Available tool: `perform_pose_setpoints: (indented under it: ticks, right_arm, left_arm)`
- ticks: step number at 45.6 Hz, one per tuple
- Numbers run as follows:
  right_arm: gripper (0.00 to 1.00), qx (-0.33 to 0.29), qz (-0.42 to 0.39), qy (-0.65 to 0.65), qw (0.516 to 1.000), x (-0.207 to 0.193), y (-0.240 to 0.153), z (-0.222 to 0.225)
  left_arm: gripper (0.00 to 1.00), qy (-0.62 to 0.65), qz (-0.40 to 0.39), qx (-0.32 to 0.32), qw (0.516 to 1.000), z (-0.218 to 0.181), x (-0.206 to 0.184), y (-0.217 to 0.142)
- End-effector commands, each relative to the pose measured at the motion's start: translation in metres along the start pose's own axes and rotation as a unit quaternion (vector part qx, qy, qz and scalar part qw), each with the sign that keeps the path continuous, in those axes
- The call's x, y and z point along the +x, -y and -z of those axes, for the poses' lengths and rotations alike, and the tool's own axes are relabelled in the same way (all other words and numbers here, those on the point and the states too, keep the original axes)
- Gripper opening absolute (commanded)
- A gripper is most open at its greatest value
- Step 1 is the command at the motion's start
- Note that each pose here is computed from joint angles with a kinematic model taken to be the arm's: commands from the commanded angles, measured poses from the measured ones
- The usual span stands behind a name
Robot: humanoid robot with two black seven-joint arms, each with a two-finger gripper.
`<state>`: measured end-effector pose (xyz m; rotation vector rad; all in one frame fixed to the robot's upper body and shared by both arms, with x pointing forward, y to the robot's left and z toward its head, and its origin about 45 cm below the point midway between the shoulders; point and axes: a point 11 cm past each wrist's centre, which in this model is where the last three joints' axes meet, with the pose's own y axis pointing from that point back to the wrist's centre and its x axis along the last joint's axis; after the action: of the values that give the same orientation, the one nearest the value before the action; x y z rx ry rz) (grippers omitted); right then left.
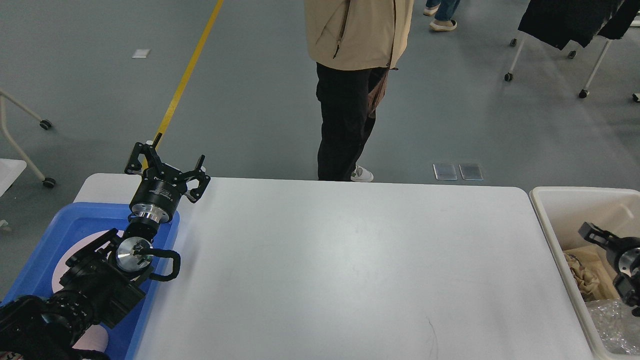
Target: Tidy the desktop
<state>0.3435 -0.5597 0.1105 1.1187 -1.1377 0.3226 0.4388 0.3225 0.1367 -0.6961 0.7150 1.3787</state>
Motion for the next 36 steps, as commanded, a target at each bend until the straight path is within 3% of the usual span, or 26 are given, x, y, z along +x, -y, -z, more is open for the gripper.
perform_pose_setpoints:
  ticks: [1,7,12,21,28,36]
  right_arm:
    - [1.0,0.037,-0.04,0.065,0.996,0.04,0.004,0.039]
    - [1.0,0.08,-0.047,0.212,0.973,0.052,0.004,0.085]
    - [1.0,0.104,-0.034,0.361,0.926,0.05,0.002,0.108]
    - [1.0,0.17,0.03,0.625,0.761,0.026,-0.012,0.154]
    - [1.0,0.237,0.111,0.715,0.648,0.003,-0.036,0.177]
    - [1.0,0.282,0.153,0.745,0.585,-0.024,-0.057,0.221]
  left_arm:
    - [0.99,0.0,0.0,0.0,1.0,0.001,0.0,0.0]
    - [0.99,0.0,0.0,0.0,1.0,0.001,0.0,0.0]
    - [0.99,0.0,0.0,0.0,1.0,0.001,0.0,0.0]
    - [0.99,0.001,0.0,-0.001,1.0,-0.001,0.0,0.0]
    - [0.99,0.001,0.0,-0.001,1.0,-0.001,0.0,0.0]
    - [0.99,0.0,0.0,0.0,1.0,0.001,0.0,0.0]
